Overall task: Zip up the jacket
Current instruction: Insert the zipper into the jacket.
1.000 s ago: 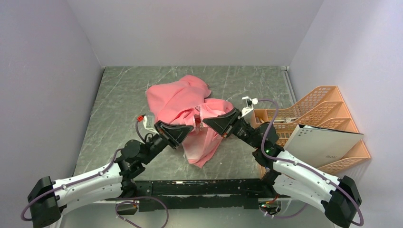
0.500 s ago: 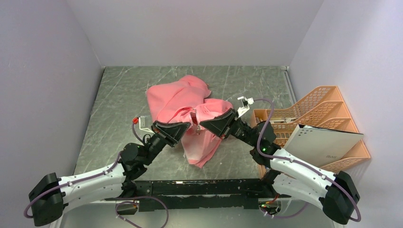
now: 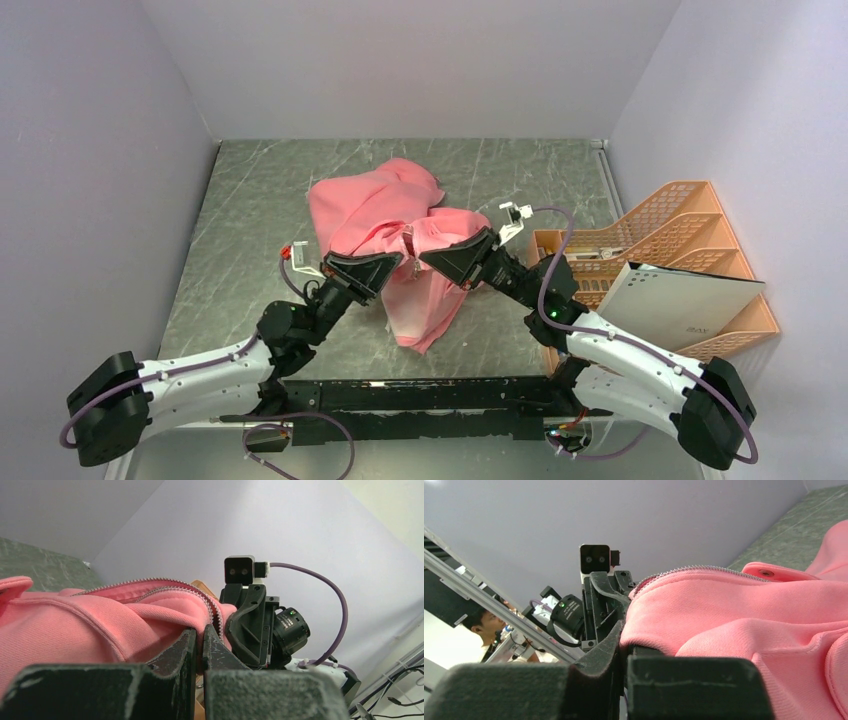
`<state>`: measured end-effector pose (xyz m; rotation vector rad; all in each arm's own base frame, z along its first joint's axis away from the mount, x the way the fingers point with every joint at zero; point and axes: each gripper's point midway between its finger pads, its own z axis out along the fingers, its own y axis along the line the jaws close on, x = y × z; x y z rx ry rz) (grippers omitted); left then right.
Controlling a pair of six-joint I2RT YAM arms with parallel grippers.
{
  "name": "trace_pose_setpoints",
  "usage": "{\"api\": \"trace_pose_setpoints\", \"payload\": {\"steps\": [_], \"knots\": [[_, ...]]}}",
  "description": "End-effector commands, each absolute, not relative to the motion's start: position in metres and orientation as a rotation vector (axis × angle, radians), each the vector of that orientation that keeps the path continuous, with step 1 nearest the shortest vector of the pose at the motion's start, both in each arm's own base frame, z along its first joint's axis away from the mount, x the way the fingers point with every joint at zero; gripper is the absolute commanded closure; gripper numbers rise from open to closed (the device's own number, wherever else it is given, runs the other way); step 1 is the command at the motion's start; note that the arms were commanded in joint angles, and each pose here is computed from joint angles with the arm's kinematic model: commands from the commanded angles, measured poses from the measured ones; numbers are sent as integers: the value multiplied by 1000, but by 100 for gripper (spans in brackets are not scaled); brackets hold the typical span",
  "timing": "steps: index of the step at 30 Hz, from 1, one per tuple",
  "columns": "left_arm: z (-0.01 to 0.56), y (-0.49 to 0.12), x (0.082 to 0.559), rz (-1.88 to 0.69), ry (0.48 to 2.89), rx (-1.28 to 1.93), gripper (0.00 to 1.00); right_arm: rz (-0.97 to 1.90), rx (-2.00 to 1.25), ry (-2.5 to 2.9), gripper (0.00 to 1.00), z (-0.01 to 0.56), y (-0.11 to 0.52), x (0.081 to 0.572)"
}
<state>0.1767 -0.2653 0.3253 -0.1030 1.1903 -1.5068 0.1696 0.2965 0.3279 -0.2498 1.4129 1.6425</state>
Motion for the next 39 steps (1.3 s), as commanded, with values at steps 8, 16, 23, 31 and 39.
{"api": "trace_pose_setpoints", "payload": {"steps": [8, 16, 23, 31, 39], "knots": [[368, -257, 164, -1610, 1027, -111, 95, 1664, -197, 1314, 100, 352, 293, 174], [367, -256, 166, -1611, 1029, -137, 95, 1729, -276, 1231, 100, 362, 295, 160], [369, -253, 166, -1616, 1019, -150, 95, 1734, -287, 1227, 100, 362, 296, 159], [372, -252, 164, -1637, 997, -148, 95, 1680, -251, 1324, 100, 352, 301, 172], [373, -255, 161, -1653, 992, -127, 95, 1683, -234, 1322, 100, 351, 300, 173]]}}
